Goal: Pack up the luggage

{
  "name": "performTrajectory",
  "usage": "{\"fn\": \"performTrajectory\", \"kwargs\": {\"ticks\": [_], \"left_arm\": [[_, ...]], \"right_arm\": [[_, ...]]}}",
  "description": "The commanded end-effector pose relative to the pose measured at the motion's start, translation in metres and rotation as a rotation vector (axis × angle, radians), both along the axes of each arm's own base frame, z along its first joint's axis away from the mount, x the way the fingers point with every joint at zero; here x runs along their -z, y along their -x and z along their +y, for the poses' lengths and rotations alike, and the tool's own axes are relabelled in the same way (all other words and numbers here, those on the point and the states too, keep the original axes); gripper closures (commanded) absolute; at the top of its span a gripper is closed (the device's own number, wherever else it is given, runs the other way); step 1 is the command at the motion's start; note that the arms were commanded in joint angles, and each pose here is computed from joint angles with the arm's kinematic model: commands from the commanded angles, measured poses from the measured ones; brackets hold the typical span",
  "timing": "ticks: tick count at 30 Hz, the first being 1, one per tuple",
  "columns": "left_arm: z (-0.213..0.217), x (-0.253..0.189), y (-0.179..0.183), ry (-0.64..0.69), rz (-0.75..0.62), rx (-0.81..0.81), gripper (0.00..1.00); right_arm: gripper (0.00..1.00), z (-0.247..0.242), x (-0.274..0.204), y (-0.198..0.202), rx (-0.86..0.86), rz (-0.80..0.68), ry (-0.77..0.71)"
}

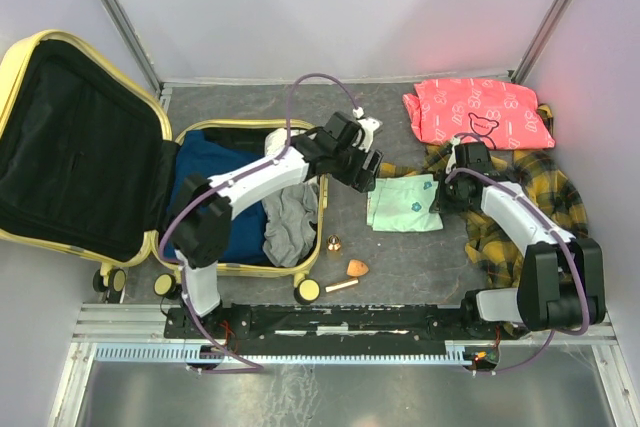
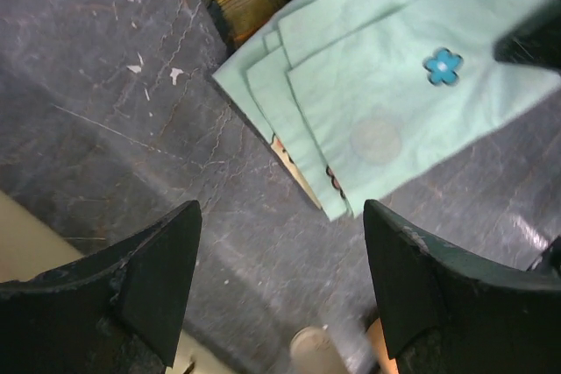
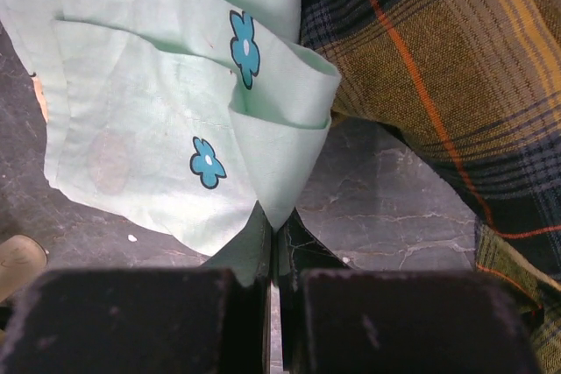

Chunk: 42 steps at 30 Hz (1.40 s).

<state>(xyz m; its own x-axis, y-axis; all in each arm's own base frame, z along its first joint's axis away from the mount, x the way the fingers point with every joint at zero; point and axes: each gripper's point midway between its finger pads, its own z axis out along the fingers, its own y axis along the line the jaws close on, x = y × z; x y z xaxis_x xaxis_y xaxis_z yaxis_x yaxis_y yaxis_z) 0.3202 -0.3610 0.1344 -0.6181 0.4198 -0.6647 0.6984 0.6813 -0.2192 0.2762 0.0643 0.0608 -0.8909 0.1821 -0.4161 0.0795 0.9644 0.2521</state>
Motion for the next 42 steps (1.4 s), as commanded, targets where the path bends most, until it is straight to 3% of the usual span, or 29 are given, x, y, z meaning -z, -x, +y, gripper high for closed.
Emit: {"fn": "performTrajectory", "kwargs": {"ticks": [1, 9, 19, 23, 27, 28, 35, 42], "left_arm": [[-0.020, 0.005, -0.020, 0.075, 0.078, -0.253, 0.20], [-0.022, 0.071, -0.019, 0.015, 0.191, -0.351, 0.25], [-0.048, 0.112, 0.004, 0.096, 0.277, -0.233, 0.36], [-0.059, 0.114, 0.011, 0.144, 0.305, -0.176, 0.53], [-0.063, 0.096, 0.005, 0.162, 0.268, -0.162, 0.93], [-0.063, 0.086, 0.002, 0.169, 0.247, -0.166, 0.97], [-0.047, 0.008, -0.010, 0.198, 0.105, -0.191, 0.97], [-0.018, -0.024, -0.021, 0.146, 0.048, -0.194, 0.97]], "right_arm": [[0.99, -0.004, -0.011, -0.001, 0.003, -0.039, 0.021], [0.99, -0.001, -0.004, -0.001, 0.019, -0.025, -0.001], [0.99, 0.004, 0.004, -0.004, 0.029, -0.015, -0.024], [0.99, 0.004, 0.006, -0.004, 0.034, -0.012, -0.027], [0.99, 0.007, -0.001, -0.005, 0.035, -0.018, -0.046], [0.99, 0.008, -0.004, -0.005, 0.033, -0.017, -0.054], [0.99, 0.018, -0.042, -0.005, 0.039, -0.055, -0.112], [0.99, 0.025, -0.085, -0.011, 0.045, -0.159, -0.149]]}}
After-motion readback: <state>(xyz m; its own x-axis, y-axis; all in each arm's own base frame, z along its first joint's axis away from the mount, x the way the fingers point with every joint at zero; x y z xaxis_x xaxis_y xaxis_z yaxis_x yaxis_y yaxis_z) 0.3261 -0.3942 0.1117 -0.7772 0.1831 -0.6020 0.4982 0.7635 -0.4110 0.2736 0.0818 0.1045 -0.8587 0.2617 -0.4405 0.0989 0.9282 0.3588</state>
